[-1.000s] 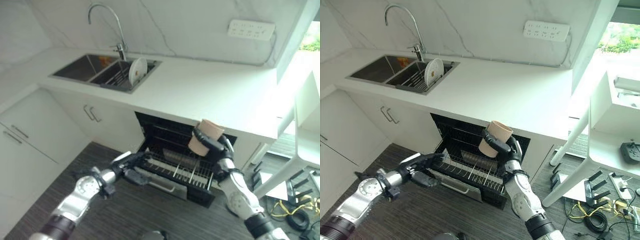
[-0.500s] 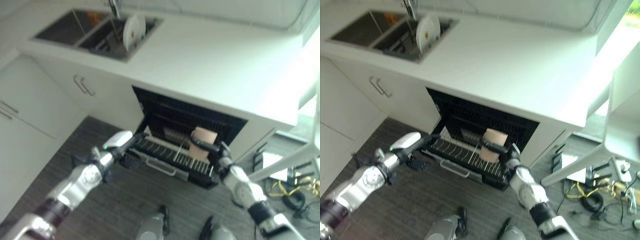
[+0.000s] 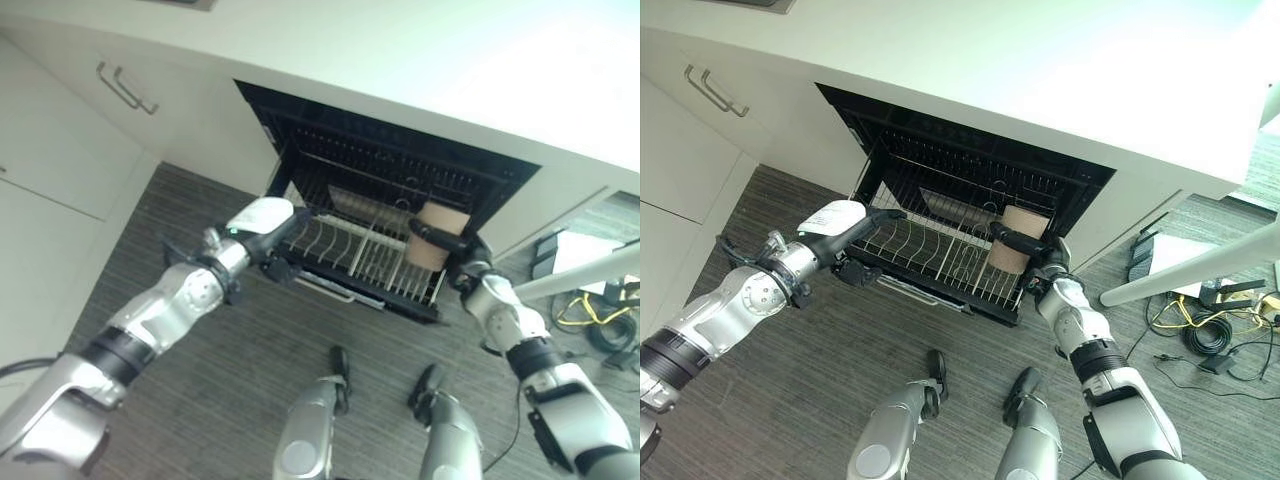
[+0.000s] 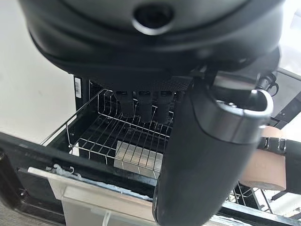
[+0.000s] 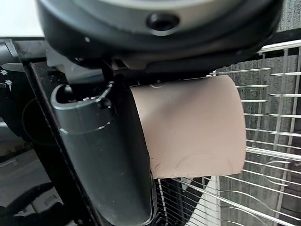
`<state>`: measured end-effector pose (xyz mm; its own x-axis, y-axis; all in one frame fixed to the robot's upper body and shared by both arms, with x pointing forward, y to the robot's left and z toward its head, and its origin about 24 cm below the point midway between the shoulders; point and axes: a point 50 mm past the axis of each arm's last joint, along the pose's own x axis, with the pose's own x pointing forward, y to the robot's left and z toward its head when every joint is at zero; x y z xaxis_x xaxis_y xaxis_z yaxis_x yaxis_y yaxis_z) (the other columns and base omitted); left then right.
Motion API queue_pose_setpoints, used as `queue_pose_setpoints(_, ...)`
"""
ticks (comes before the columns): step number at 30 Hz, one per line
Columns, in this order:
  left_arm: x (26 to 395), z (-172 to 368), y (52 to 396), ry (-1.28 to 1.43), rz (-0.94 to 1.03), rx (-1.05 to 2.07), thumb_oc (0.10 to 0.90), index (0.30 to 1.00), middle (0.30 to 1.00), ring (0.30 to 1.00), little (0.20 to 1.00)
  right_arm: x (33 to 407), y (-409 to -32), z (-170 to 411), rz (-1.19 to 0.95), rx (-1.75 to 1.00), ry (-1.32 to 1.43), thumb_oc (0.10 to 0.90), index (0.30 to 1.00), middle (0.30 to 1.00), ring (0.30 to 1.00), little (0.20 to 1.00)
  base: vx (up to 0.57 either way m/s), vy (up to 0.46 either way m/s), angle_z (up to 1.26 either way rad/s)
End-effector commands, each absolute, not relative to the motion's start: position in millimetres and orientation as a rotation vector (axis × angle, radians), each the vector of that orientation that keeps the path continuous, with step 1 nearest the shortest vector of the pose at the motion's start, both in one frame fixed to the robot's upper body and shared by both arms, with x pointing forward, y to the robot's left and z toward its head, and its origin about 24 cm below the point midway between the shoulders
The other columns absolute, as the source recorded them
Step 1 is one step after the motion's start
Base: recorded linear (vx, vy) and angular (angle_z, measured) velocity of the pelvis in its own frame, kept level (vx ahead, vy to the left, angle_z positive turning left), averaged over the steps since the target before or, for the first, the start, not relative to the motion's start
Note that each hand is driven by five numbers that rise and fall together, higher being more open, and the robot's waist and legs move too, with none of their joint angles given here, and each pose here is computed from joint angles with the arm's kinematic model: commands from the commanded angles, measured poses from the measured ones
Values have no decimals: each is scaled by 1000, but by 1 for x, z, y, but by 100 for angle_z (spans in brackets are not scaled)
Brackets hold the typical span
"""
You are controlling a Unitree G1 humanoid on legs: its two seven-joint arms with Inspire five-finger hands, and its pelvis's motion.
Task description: Place the dishes in the dishwasher.
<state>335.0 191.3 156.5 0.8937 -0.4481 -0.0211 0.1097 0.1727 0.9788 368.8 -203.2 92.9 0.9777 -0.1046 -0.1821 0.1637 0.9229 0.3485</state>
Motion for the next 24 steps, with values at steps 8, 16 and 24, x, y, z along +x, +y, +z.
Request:
queue_pose_setpoints(8, 330, 164, 192, -340, -362, 1344, 800, 900, 900, 900, 900, 379, -203, 151, -179, 154, -139, 800, 900, 900, 900, 900, 4, 4, -4)
queue_pose_setpoints(16, 326, 153, 192, -324, -357, 1321, 800, 900, 900, 900, 900, 373, -190, 130, -219, 145, -77, 800, 900, 900, 900, 900, 5, 25, -4)
queue_pose_setpoints(24, 326, 152, 192, -315, -358, 1318, 800, 900, 900, 900, 900, 368, -188, 116, -240, 213, -30, 800, 900, 900, 900, 900, 0, 0, 0)
